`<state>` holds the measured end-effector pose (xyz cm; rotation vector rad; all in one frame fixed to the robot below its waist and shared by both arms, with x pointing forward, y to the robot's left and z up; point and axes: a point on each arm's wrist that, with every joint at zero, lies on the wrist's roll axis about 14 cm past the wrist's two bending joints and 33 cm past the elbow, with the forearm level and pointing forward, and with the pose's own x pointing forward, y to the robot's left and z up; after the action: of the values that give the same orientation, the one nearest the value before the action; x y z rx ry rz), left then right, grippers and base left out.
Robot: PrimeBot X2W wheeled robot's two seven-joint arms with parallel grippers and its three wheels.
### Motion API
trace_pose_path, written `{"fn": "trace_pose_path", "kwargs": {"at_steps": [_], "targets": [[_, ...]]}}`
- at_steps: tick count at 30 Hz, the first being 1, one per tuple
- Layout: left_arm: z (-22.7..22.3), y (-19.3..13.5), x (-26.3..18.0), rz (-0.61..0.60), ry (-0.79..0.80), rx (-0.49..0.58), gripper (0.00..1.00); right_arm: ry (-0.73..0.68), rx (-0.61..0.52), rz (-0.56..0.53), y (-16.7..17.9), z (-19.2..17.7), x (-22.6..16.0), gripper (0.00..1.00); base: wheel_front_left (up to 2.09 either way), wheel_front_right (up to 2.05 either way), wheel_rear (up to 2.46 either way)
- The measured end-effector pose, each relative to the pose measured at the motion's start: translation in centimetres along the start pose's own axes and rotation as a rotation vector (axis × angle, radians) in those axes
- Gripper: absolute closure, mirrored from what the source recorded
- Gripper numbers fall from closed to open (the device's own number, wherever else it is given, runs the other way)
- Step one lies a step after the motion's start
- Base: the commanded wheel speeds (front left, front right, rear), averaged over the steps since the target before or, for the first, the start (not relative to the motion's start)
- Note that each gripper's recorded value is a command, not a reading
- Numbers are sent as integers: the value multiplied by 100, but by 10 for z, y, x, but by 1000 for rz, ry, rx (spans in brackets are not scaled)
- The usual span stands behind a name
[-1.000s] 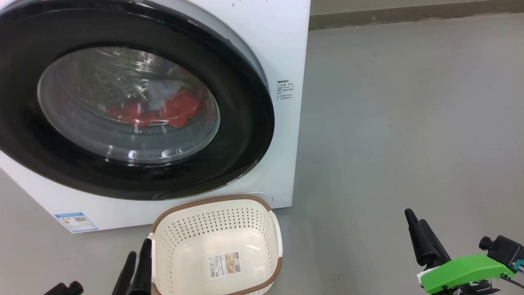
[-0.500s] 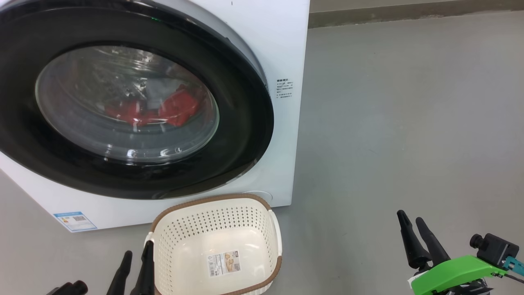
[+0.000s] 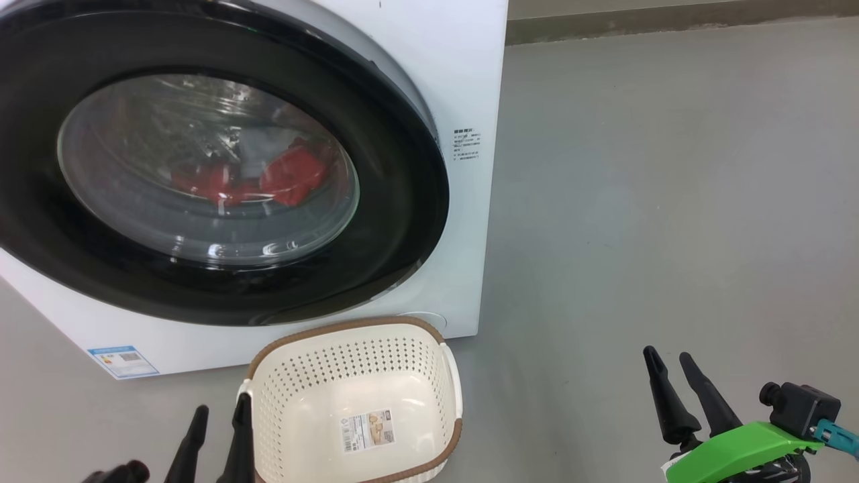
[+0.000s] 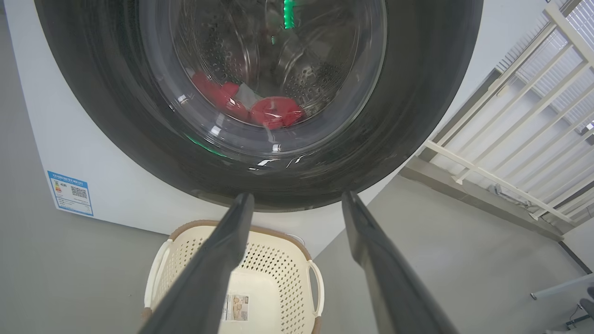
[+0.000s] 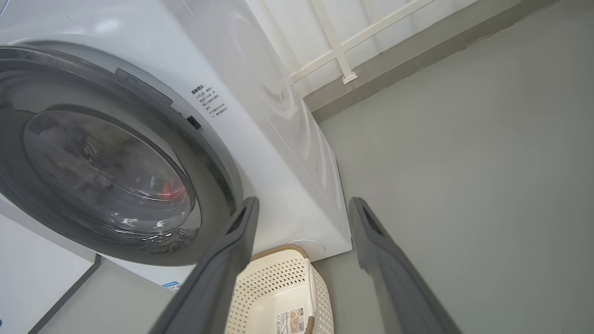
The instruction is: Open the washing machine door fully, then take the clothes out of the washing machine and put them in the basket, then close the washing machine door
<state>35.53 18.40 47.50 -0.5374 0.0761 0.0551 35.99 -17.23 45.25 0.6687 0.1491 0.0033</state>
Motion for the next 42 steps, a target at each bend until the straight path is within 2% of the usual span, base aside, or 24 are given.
{"fn": "trace_pose_path", "kwargs": {"at_steps": [26, 42], "targets": [[9, 1, -8, -20, -62, 274, 0, -9, -218, 40, 4, -4, -5, 0, 0, 0, 0], [5, 2, -8, -42, -66, 366, 0, -22, -350, 29, -5, -4, -9, 0, 0, 0, 0]]}}
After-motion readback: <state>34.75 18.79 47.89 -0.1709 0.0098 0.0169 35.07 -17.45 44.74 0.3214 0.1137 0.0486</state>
